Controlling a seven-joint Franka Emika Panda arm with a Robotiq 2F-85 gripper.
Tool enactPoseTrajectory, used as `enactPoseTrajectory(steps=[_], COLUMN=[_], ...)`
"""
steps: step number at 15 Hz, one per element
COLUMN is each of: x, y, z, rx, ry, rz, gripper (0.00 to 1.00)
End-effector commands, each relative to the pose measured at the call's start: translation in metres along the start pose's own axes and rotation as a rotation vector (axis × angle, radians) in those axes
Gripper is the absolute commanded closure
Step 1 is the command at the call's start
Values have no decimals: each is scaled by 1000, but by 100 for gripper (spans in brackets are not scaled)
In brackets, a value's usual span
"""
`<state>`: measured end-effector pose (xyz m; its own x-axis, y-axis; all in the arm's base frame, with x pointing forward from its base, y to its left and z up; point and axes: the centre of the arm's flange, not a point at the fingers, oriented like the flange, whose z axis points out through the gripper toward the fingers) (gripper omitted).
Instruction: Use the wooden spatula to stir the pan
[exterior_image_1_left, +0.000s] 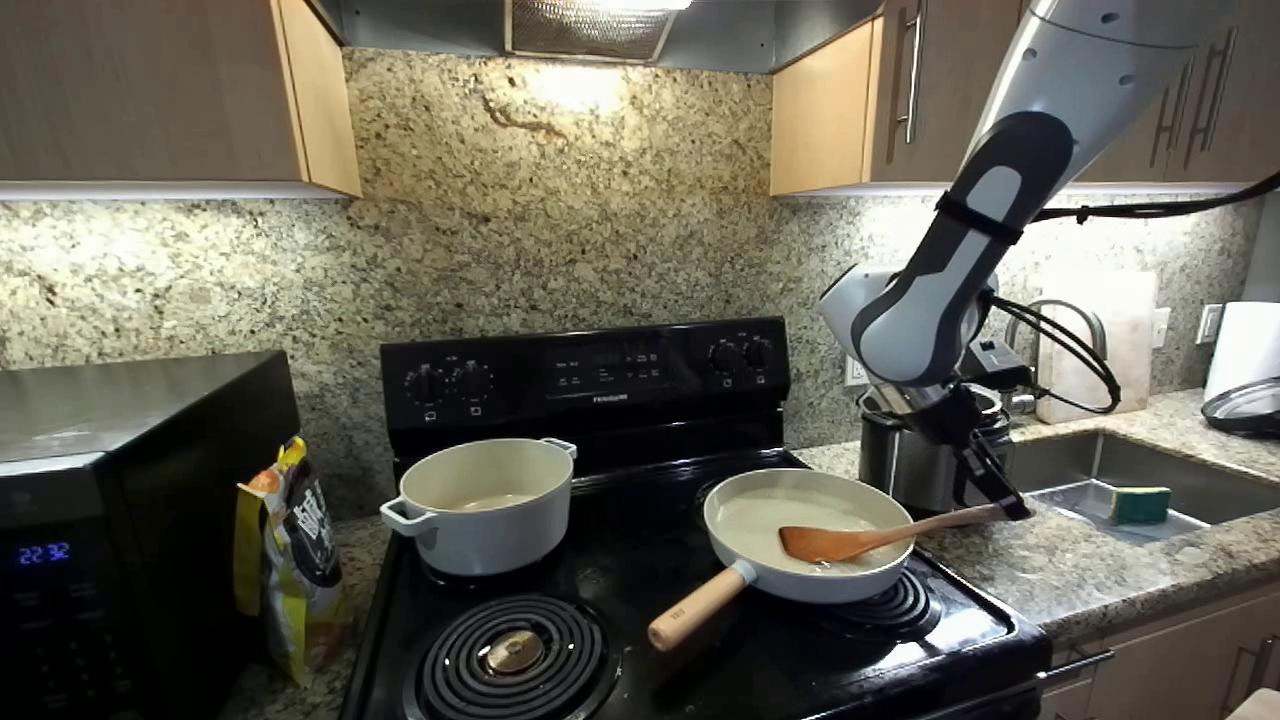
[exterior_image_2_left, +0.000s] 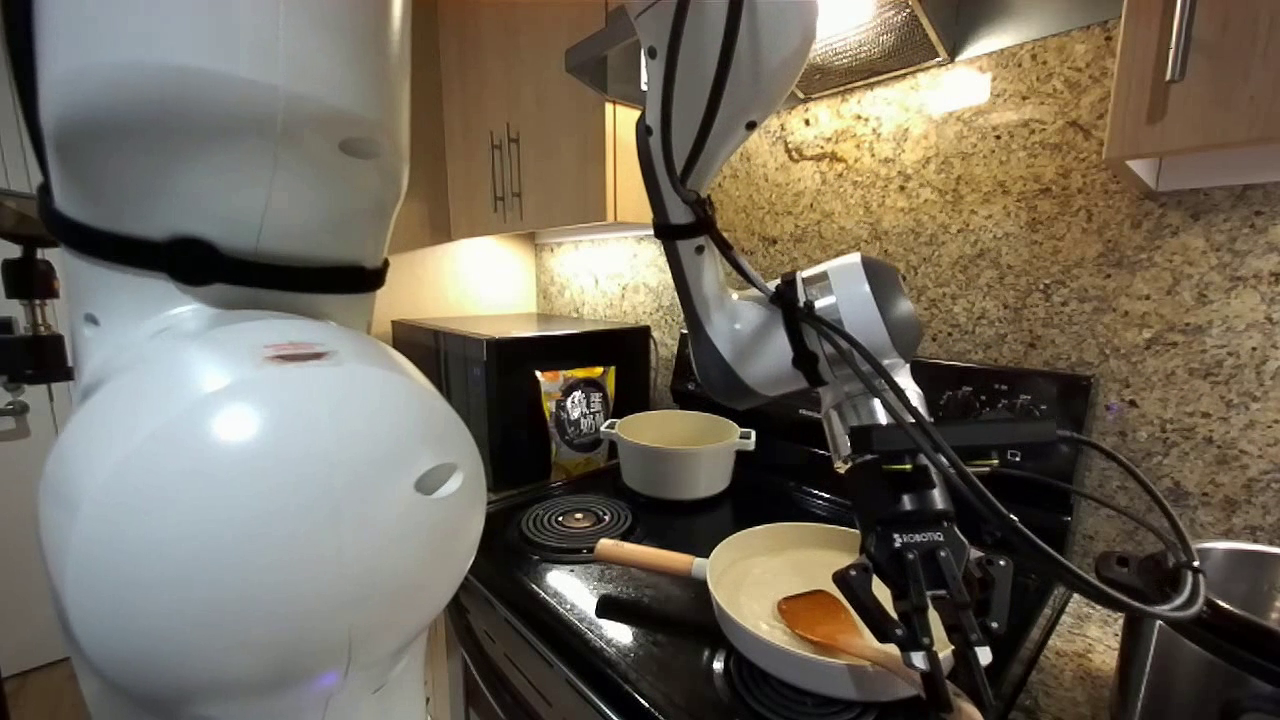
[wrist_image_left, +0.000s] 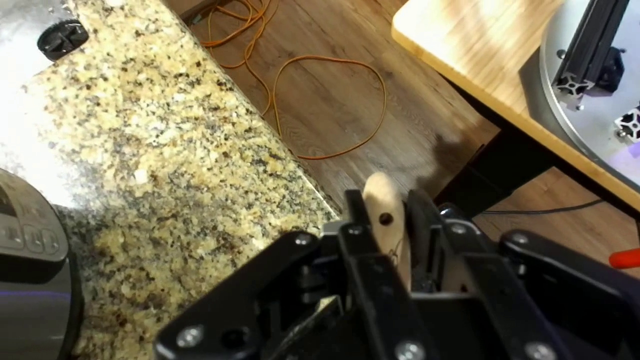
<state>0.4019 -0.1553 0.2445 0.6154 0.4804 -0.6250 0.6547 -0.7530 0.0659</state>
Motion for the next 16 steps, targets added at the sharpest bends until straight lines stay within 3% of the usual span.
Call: enactPoseTrajectory(steps=[1, 10, 16], x=[-31, -25, 6], y=[14, 75, 69], z=[-6, -42, -68], rx=[16, 41, -3], ry=[60, 123, 138], rz=[42, 122, 73], gripper=[91, 90, 91])
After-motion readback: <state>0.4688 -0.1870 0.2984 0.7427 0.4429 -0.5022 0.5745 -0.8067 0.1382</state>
